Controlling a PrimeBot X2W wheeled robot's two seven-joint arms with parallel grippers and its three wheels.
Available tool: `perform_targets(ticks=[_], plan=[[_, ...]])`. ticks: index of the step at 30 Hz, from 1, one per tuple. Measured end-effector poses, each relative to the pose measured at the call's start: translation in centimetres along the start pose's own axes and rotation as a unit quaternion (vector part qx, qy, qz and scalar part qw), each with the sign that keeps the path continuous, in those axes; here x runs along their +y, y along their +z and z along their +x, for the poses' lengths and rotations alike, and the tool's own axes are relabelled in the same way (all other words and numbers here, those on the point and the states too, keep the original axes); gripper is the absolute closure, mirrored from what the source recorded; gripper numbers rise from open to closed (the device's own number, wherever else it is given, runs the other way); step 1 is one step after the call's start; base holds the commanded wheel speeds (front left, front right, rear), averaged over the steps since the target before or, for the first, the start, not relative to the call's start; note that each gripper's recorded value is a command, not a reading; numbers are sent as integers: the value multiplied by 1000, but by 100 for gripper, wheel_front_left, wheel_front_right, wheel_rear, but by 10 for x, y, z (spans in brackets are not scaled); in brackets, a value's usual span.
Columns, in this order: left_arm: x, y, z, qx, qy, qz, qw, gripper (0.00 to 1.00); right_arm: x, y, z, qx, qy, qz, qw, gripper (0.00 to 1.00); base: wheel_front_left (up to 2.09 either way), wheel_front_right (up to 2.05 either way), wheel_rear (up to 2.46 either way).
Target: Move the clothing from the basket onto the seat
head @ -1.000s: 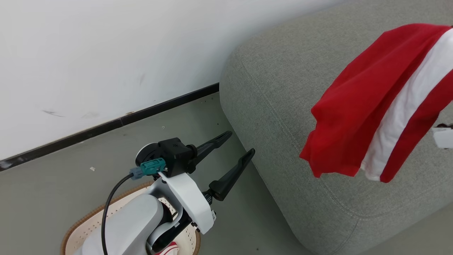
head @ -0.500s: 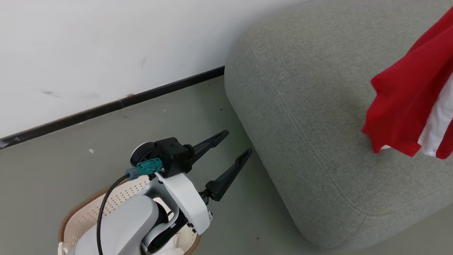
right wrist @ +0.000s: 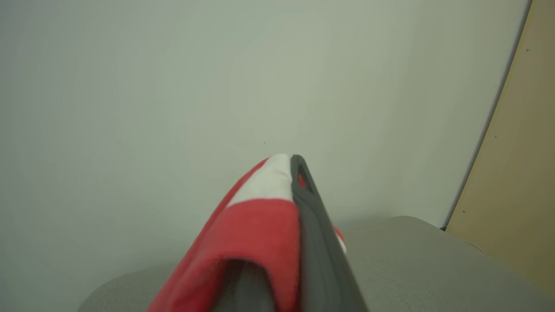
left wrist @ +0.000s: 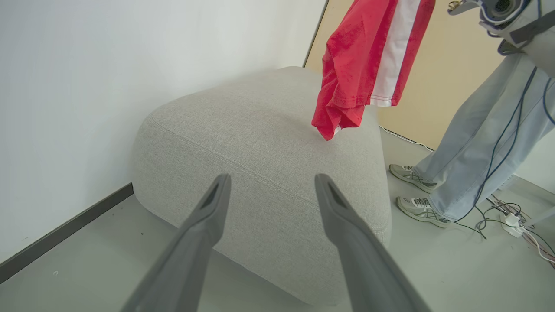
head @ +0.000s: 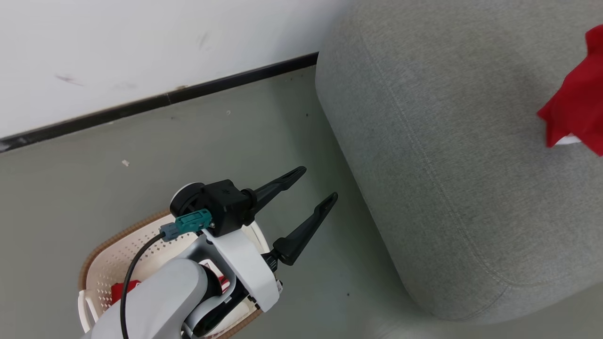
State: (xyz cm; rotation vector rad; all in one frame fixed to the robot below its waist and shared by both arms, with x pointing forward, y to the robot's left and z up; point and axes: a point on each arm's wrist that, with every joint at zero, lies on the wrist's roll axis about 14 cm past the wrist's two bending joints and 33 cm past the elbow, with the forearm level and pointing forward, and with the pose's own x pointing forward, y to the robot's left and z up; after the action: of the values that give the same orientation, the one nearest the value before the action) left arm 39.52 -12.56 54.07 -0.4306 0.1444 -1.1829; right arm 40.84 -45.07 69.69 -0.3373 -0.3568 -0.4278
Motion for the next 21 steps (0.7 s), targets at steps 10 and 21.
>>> perform_targets(ticks=[10, 21], plan=[[17, -2, -7, -10, 4, -7, 1000, 0, 36, -63, 20, 79, 18, 3, 997, 100, 0, 0, 0], [37, -3, -9, -16, 5, -2, 1000, 0, 89, -148, 6, 184, 47, 26, 981, 100, 0, 0, 0]])
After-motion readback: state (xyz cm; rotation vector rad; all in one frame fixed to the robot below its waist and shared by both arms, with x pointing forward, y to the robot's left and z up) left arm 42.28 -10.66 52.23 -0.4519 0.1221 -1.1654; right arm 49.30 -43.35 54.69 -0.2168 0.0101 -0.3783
